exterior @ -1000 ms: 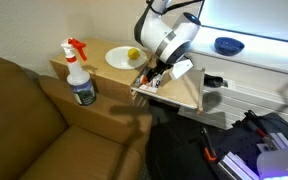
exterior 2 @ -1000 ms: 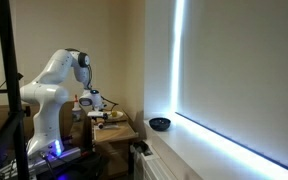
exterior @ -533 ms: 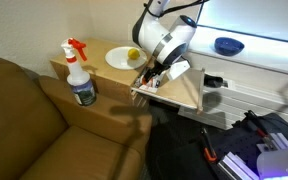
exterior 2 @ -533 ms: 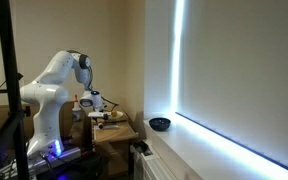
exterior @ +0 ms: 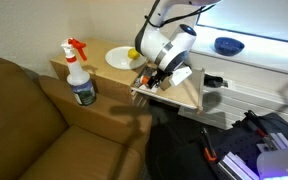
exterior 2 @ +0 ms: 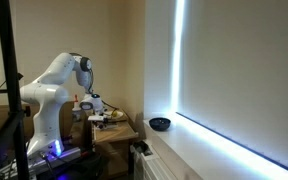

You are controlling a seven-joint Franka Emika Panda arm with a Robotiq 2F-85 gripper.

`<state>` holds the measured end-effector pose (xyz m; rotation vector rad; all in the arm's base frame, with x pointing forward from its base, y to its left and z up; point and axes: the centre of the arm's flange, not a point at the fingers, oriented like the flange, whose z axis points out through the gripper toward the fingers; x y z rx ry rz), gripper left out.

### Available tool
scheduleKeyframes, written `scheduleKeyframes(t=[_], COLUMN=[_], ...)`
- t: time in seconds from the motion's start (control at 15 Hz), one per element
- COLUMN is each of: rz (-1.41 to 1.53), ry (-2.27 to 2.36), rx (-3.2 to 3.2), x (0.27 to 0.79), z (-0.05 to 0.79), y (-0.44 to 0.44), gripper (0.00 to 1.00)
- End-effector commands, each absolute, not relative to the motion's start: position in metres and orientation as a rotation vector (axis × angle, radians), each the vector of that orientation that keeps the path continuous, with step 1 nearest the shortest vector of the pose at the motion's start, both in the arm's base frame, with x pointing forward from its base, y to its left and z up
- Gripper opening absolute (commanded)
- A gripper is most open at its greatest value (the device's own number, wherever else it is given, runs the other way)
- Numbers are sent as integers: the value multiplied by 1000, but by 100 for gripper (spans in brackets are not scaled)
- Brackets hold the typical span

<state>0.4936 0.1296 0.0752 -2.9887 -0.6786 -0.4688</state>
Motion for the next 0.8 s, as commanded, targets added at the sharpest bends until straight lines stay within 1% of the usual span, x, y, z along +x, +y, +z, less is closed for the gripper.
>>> scheduleKeyframes(t=[0.0,0.07,0.13,0.6,0.67,0.73], rz=[-464,-467,-472,-464,-452,-441], ry=[-677,-682,-685,-704,-718,-738], rx=[-2991,-2977,-2978,-2978,-2981,-2986], x=[493,494,494,493,492,491], z=[73,73,72,72,74,77], y=[129,128,129,128,127,125], gripper=[100,75,74,24,19,19])
